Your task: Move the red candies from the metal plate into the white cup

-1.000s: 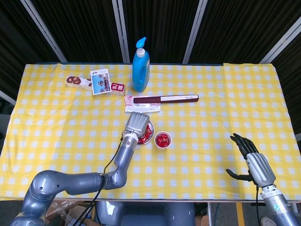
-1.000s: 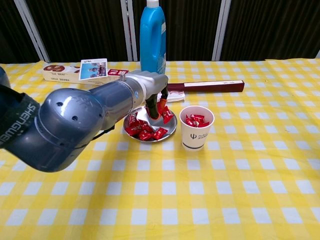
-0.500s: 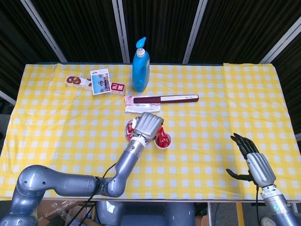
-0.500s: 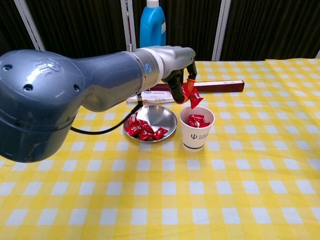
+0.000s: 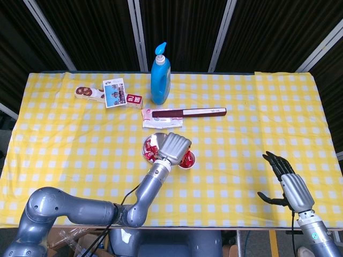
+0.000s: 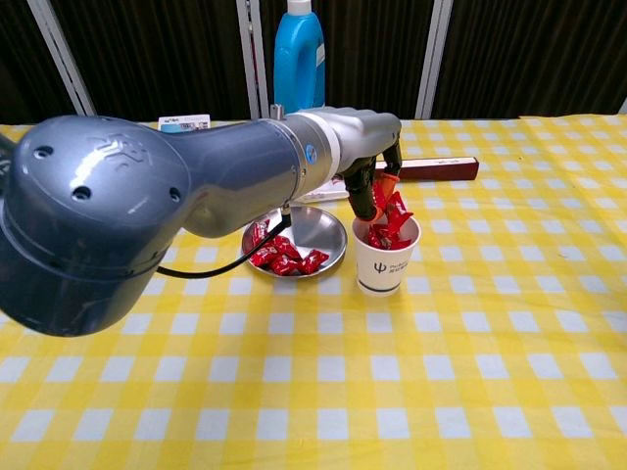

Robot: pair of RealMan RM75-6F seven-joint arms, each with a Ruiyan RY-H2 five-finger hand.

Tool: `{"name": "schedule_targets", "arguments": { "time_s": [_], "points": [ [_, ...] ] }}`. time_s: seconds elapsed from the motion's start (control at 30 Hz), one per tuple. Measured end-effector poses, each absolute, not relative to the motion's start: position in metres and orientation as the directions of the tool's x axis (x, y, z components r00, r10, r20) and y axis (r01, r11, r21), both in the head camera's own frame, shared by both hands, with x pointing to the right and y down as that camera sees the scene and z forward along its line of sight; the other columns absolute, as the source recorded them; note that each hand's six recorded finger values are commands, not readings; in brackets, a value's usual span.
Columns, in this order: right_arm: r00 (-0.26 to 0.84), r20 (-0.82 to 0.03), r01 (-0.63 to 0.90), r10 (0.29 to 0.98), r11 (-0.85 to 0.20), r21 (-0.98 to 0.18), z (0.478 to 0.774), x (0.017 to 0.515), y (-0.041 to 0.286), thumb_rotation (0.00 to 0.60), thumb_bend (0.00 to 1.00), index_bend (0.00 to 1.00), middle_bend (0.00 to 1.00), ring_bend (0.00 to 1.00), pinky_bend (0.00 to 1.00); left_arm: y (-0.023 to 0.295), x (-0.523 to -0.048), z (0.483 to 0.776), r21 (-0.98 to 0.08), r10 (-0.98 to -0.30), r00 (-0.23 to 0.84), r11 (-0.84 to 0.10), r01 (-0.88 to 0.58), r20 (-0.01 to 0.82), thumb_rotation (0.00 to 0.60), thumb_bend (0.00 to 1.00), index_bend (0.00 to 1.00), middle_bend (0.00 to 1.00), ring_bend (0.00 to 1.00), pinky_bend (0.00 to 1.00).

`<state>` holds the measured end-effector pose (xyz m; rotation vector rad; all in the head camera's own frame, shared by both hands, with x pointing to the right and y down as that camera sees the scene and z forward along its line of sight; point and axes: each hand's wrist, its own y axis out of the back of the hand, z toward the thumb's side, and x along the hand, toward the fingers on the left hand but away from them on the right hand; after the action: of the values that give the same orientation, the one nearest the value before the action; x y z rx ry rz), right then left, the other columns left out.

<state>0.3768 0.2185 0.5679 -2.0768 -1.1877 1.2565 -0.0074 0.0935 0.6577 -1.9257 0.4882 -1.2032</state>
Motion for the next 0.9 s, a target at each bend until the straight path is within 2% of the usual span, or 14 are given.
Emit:
{"name": "schedule_targets", "arguments": {
  "time_s": [0.3, 0.47, 0.63, 0.9],
  "points": [
    [0.22, -0.494, 0.447, 0.841, -0.537, -0.715, 0.568, 0.376, 0.218, 0.6, 0.28, 0.0, 0.0, 0.0, 0.0, 0.1, -0.001, 0.671, -0.766, -0.653, 0.477, -0.639, 0.069, 0.588, 0.6, 0.37, 0.57, 0.87, 0.95, 0.97],
    [0.219, -0.494, 0.449, 0.842, -0.536, -0.715, 0.568, 0.377, 0.218, 0.6, 0.28, 0.0, 0.0, 0.0, 0.0, 0.103, 0.0, 0.675, -0.761, -0.646, 0.479, -0.644, 0.078, 0.595, 0.6, 0.29, 0.53, 0.86, 0.95, 0.97],
    [0.221, -0.493, 0.447, 0.841, -0.537, -0.715, 0.568, 0.377, 0.218, 0.6, 0.28, 0.0, 0.0, 0.0, 0.0, 0.097, -0.002, 0.671, -0.772, -0.659, 0.474, -0.632, 0.074, 0.585, 0.6, 0.22, 0.46, 0.85, 0.95, 0.97],
    [0.222, -0.492, 0.445, 0.842, -0.536, -0.717, 0.567, 0.377, 0.219, 0.6, 0.28, 0.0, 0.0, 0.0, 0.0, 0.086, -0.002, 0.656, -0.791, -0.698, 0.482, -0.611, -0.014, 0.53, 0.6, 0.21, 0.42, 0.85, 0.94, 0.97]
  ]
}}
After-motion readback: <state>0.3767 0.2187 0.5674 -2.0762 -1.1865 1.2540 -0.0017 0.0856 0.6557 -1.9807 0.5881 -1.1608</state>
